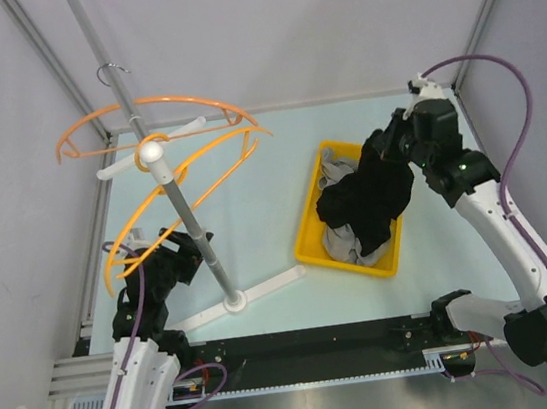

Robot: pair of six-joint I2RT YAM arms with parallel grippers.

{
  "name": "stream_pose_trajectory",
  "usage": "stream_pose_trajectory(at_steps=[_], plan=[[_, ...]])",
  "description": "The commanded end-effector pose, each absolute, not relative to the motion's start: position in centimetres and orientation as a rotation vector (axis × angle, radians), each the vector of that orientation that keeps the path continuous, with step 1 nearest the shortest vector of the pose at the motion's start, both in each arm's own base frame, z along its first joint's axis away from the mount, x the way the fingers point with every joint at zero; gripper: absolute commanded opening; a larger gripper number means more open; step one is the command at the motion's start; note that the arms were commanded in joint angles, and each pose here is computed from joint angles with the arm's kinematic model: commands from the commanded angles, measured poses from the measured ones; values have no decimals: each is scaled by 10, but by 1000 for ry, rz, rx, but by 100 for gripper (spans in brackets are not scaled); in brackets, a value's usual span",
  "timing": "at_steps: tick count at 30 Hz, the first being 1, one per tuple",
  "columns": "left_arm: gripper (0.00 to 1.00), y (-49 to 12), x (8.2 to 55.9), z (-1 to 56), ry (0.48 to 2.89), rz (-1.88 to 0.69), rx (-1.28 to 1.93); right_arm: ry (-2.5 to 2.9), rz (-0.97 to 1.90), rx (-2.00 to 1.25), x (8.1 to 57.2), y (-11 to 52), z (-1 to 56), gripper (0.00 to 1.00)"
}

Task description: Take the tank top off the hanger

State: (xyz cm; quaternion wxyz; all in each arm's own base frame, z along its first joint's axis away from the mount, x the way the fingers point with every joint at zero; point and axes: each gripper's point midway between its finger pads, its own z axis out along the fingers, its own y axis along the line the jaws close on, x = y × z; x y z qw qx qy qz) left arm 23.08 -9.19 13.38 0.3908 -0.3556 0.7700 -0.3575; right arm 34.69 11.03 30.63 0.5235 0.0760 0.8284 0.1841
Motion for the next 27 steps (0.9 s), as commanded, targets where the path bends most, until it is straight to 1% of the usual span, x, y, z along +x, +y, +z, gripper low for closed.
stream_pose_trajectory(at_steps=[1,3,5,6,9,11,14,17,18,19,21,22,24,25,27], plan=[[84,-95,239,155,1918,-924,-838,1993,396,180,350,124,268,0],[84,-95,244,156,1908,-919,-809,2019,449,171,353,142,250,0],[84,-96,247,149,1927,-916,-796,2092,478,168,357,153,212,0],[84,-98,251,153,1915,-929,-776,2093,513,160,360,160,207,0],[84,-105,257,150,1935,-961,-763,2188,518,162,367,171,166,0],[83,-108,258,149,1952,-972,-752,2252,534,160,365,178,141,2],[83,-108,263,151,1952,-970,-740,2296,649,164,356,192,120,5],[83,-110,266,155,1937,-982,-738,2341,847,149,341,217,106,9],[83,-113,267,158,1930,-993,-725,2361,848,158,340,216,99,11],[83,-114,267,155,1941,-996,-723,2364,837,162,340,215,96,16],[83,-120,268,157,1948,-1014,-696,2394,704,164,342,199,86,20],[83,-121,268,155,1956,-1011,-677,2386,654,153,346,194,90,25],[83,-126,269,158,1943,-1038,-636,2409,513,142,345,175,87,31],[83,-127,269,158,1940,-1047,-630,2390,495,132,348,173,98,40],[83,-128,272,158,1921,-1059,-614,2400,450,114,343,166,104,52]])
